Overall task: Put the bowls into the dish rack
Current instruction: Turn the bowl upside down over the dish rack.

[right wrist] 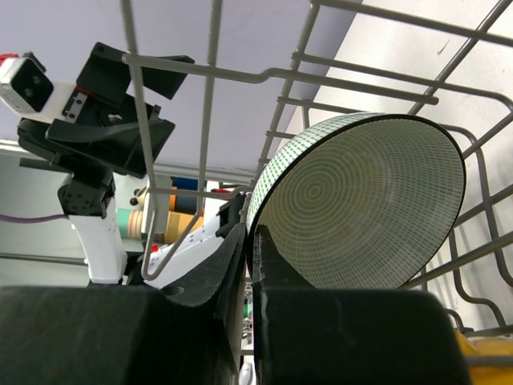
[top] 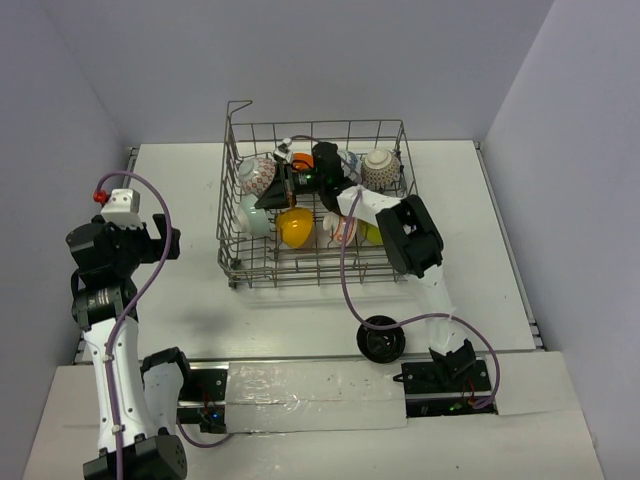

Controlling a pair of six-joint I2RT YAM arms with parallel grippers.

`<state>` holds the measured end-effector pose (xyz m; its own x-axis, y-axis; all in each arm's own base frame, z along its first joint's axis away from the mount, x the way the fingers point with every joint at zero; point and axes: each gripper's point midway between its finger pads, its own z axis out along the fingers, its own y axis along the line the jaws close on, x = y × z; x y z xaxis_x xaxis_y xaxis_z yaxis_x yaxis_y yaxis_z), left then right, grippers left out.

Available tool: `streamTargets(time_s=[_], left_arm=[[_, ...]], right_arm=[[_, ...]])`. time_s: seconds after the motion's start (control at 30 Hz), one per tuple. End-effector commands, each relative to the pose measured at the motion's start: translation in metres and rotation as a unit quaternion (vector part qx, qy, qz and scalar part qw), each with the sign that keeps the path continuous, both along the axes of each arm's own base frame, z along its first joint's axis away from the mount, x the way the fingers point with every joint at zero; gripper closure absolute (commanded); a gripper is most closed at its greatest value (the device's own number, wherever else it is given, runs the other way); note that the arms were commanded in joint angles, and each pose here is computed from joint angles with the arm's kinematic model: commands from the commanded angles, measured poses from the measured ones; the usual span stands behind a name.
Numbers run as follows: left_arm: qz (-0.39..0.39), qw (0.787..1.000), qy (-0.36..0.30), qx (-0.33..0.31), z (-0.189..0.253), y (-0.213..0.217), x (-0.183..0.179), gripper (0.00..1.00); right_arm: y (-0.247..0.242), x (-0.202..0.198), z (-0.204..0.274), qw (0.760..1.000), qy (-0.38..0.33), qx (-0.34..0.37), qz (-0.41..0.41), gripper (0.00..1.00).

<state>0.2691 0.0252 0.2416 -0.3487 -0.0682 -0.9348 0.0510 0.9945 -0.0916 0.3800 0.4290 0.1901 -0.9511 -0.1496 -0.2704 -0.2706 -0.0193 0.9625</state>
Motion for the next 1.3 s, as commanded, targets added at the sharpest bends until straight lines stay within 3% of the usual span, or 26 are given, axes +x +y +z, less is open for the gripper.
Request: streamTargets(time_s=[0.0,0.27,0.5,0.77,0.87,1.27], left_arm=[[-0.007,1.0,-0.018,-0.004,0.006,-0.003,0.002,0.01],[-0.009,1.0,-0.018,-0.006,0.006,-0.003,0.002,0.01],[-0.011,1.0,-0.019,-0.006,0.006,-0.004,0.001,0.01],[-0.012,1.0,-0.02,-0.007,0.006,-0.005,0.001,0.01],[-0.012,1.0,-0.02,-0.007,0.006,-0.005,0.0,0.01],[-0.013,1.0,-0.02,-0.01,0.006,-0.005,0.001,0.01]], right_arm=[[0.002,-0.002,0.007,0.999,-0.027,0.012,0.011,1.0],[-0.001,0.0,0.006,0.999,-0.035,0.011,0.009,1.0],[-0.006,0.005,0.004,0.999,-0.045,0.003,0.003,0.92],[-0.015,0.017,-0.008,0.998,-0.057,-0.036,-0.017,0.92],[-0.02,0.02,-0.008,0.997,-0.064,-0.038,-0.023,0.85],[-0.029,0.026,0.0,0.996,-0.079,-0.037,-0.029,0.78]])
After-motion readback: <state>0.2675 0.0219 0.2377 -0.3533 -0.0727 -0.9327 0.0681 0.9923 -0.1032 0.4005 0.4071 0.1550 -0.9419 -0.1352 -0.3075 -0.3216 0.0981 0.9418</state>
